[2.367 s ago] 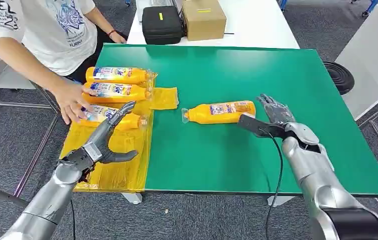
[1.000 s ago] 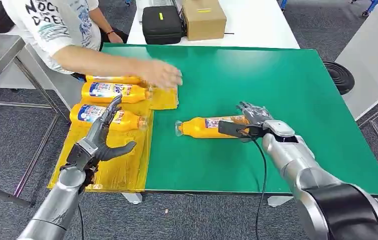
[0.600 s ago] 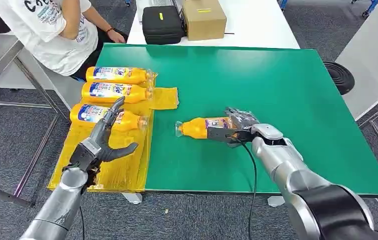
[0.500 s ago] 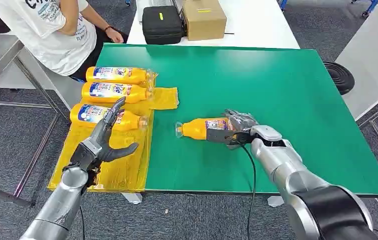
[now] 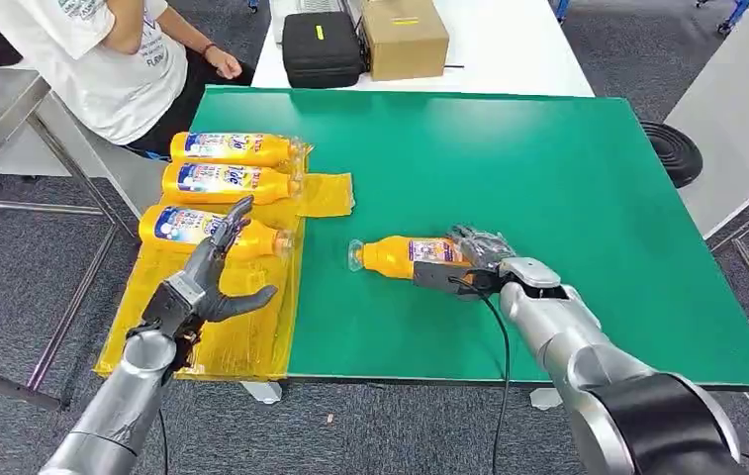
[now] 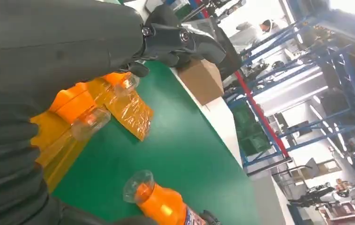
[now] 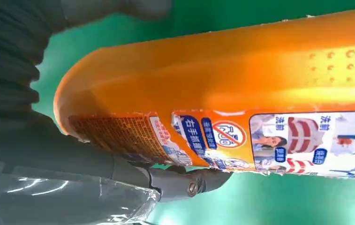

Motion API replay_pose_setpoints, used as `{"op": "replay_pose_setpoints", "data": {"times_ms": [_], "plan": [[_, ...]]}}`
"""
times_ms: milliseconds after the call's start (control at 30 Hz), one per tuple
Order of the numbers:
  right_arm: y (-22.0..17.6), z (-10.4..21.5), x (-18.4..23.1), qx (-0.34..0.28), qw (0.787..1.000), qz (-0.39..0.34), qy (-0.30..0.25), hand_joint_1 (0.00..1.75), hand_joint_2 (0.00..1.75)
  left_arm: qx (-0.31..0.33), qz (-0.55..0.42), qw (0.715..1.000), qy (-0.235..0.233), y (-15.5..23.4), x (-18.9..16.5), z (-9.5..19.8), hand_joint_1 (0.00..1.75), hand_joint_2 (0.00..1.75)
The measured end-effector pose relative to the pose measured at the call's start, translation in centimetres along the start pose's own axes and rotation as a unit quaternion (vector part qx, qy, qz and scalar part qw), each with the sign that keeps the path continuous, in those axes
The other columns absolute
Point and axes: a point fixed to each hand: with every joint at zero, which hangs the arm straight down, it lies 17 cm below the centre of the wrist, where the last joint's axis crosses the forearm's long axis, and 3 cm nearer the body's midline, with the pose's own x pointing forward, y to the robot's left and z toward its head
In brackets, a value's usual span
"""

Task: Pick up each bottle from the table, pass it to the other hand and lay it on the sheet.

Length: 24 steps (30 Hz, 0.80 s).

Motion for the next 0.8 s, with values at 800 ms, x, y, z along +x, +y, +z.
{"op": "replay_pose_setpoints", "data": {"times_ms": [800], "plan": [[-0.2, 0.4, 3.7, -0.051, 0.991, -0.072, -0.1, 1.75, 1.75, 0.014, 0.035, 0.999, -0.001, 0.6, -0.2, -0.8, 0.0, 1.75]]}}
